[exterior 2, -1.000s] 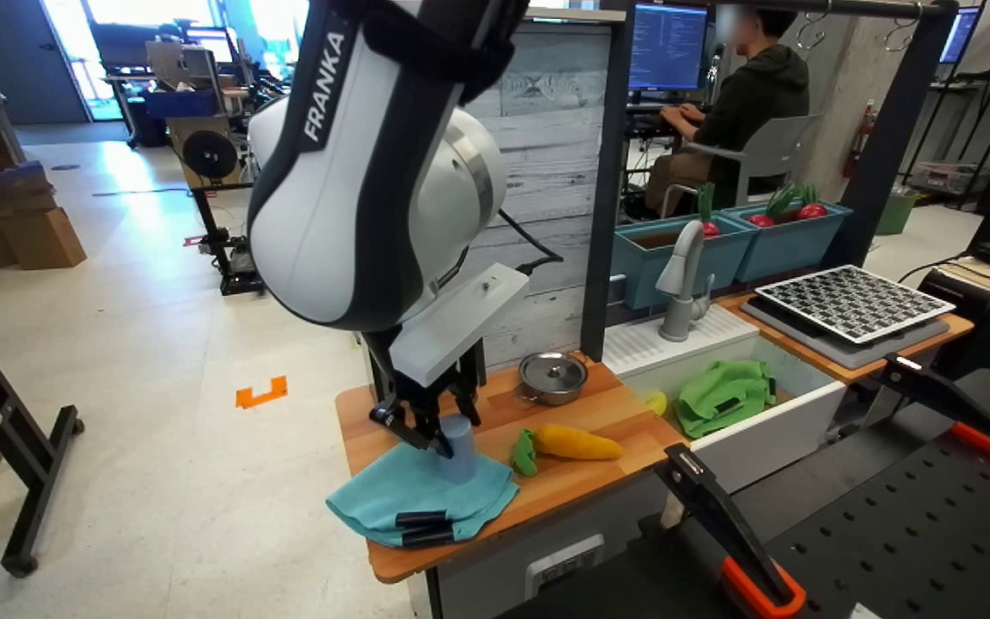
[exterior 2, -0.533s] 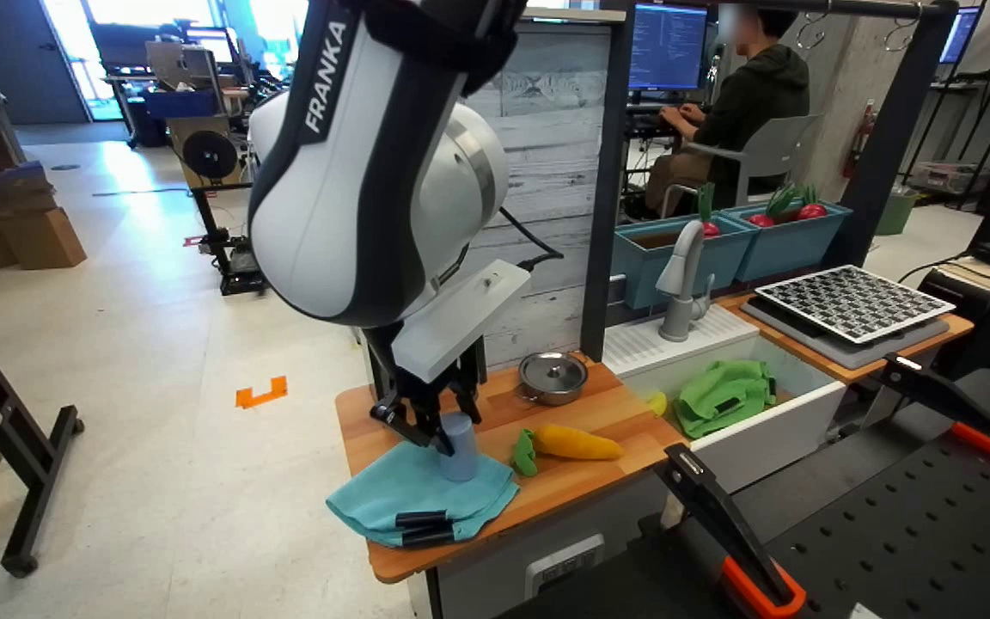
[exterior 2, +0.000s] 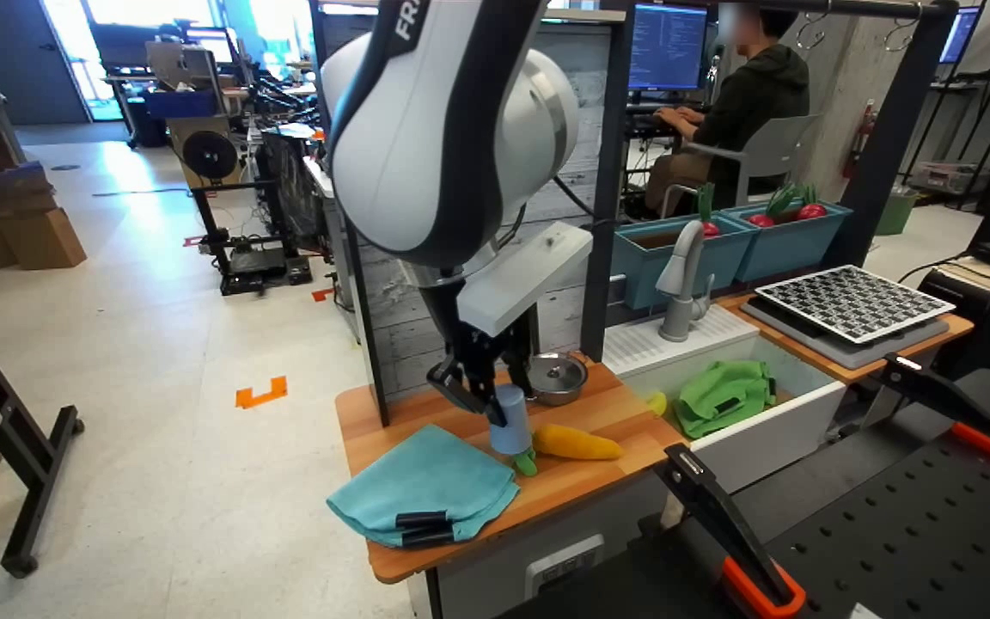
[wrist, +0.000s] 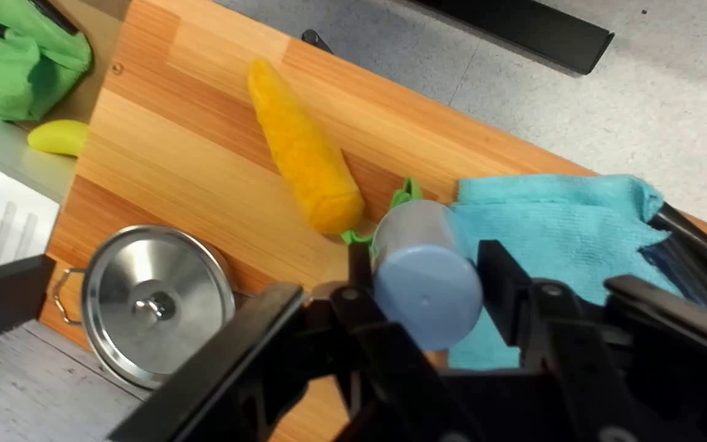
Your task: Pick up the light blue cup from the countertop and move it to the right.
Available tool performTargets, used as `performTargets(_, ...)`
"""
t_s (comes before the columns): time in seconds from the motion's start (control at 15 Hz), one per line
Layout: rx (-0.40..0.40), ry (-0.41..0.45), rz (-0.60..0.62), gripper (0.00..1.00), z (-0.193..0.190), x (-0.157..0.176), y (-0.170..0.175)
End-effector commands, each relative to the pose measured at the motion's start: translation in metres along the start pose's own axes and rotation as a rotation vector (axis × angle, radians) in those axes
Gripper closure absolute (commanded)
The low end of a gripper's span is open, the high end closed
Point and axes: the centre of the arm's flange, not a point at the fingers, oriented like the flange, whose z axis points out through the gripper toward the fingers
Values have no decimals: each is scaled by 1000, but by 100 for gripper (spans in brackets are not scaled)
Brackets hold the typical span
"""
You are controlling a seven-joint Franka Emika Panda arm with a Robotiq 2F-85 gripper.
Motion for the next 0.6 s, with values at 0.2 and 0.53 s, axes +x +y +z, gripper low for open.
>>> performTargets(0.2,52,4,141,79,-13,-67,89)
performTargets(0.53,69,-13,246,79,1,-77,140)
